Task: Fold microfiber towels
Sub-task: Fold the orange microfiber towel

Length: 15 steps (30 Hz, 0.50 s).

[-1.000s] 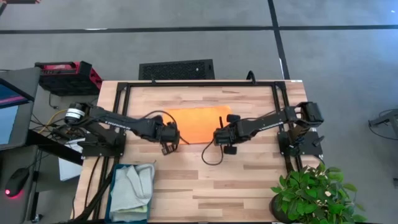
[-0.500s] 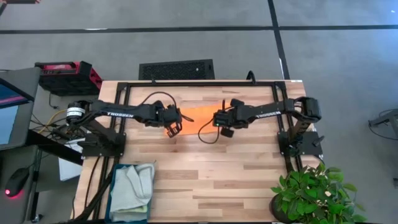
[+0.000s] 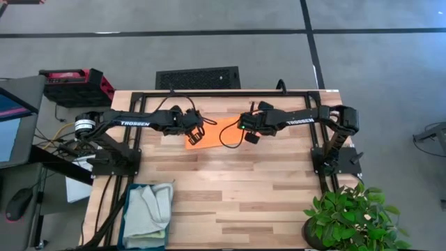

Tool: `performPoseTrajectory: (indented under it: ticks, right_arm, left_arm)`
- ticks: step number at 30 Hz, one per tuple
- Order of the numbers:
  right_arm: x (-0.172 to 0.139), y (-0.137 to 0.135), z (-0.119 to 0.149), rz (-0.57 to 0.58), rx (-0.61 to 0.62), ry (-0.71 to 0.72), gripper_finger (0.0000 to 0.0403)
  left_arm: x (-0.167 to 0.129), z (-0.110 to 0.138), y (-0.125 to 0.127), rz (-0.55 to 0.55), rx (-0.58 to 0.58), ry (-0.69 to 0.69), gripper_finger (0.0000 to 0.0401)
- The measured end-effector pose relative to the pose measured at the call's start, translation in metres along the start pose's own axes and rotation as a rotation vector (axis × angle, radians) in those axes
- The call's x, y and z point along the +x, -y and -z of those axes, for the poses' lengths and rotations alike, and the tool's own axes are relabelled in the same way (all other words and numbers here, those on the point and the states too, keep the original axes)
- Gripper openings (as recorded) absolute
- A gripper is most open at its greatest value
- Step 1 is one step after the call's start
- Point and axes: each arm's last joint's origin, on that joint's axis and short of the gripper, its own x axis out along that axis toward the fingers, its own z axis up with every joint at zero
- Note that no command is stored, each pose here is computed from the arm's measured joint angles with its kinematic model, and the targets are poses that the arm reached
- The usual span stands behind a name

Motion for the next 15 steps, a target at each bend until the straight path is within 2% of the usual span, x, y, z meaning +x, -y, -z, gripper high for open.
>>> performPoseTrajectory:
  ticks: [15]
  right_arm:
    - [0.004, 0.005, -0.004, -0.021, -0.007, 0.022, 0.0009]
  left_arm:
    - [0.007, -0.005, -0.017, -0.050, -0.058, -0.001, 0.0000]
